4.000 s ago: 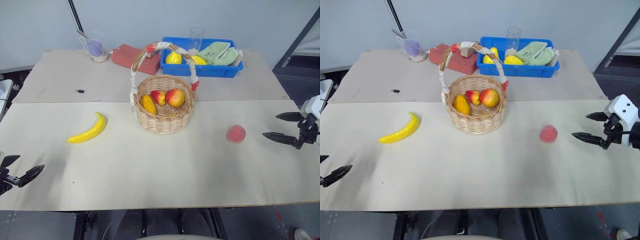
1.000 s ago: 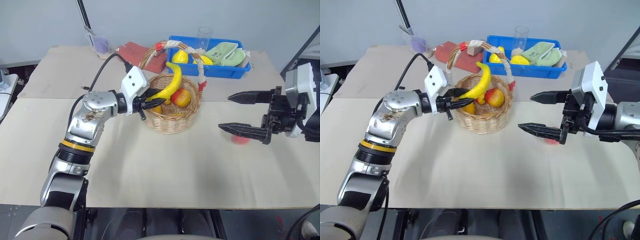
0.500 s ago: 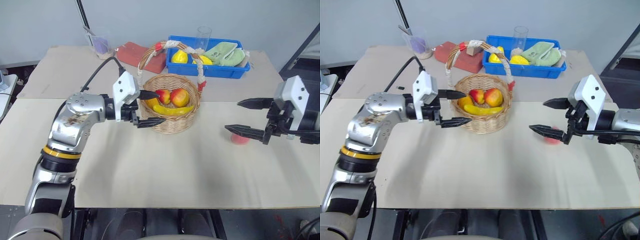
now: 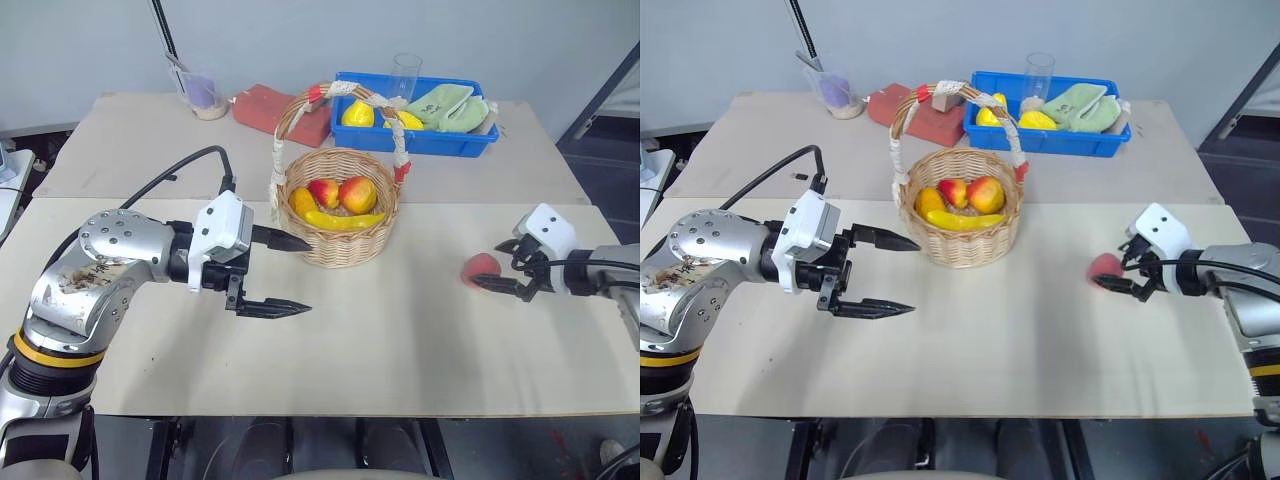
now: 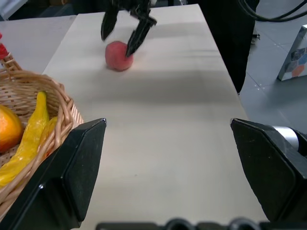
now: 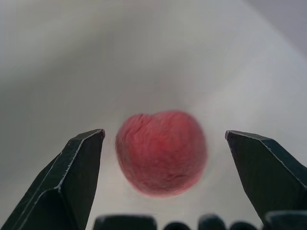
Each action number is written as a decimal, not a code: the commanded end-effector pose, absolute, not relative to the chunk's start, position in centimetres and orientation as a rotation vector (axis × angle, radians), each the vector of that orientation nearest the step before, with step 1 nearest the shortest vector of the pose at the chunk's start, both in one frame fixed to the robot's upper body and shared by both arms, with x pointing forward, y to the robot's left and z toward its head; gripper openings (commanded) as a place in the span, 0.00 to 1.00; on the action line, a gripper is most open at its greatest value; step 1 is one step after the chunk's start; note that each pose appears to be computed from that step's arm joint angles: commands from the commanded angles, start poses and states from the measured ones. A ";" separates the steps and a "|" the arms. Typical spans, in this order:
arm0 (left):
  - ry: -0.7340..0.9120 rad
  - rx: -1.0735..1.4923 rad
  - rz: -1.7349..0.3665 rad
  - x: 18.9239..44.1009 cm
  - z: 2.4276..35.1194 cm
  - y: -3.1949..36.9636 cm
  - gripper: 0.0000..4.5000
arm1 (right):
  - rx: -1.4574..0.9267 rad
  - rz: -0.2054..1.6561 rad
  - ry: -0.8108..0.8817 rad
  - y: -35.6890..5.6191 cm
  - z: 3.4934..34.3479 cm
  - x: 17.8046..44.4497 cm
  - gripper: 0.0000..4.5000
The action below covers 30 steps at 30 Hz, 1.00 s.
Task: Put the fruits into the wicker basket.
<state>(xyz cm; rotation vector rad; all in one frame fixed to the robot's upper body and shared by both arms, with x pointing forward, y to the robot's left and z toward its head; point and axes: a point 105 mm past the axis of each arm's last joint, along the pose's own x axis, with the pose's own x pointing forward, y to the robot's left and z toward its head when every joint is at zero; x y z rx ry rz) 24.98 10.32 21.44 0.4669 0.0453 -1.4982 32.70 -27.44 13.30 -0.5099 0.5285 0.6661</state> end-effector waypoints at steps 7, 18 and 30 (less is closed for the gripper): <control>0.006 0.500 -1.456 25.0 22.1 10.3 1.00 | -0.513 0.684 0.511 -27.2 13.2 33.4 0.83; 0.002 0.440 -1.293 26.0 22.4 12.6 1.00 | -0.470 1.026 0.290 -17.9 19.2 30.3 0.50; -0.031 0.305 -1.127 25.5 23.5 15.1 1.00 | -0.307 0.967 -0.104 -6.8 25.8 35.4 0.49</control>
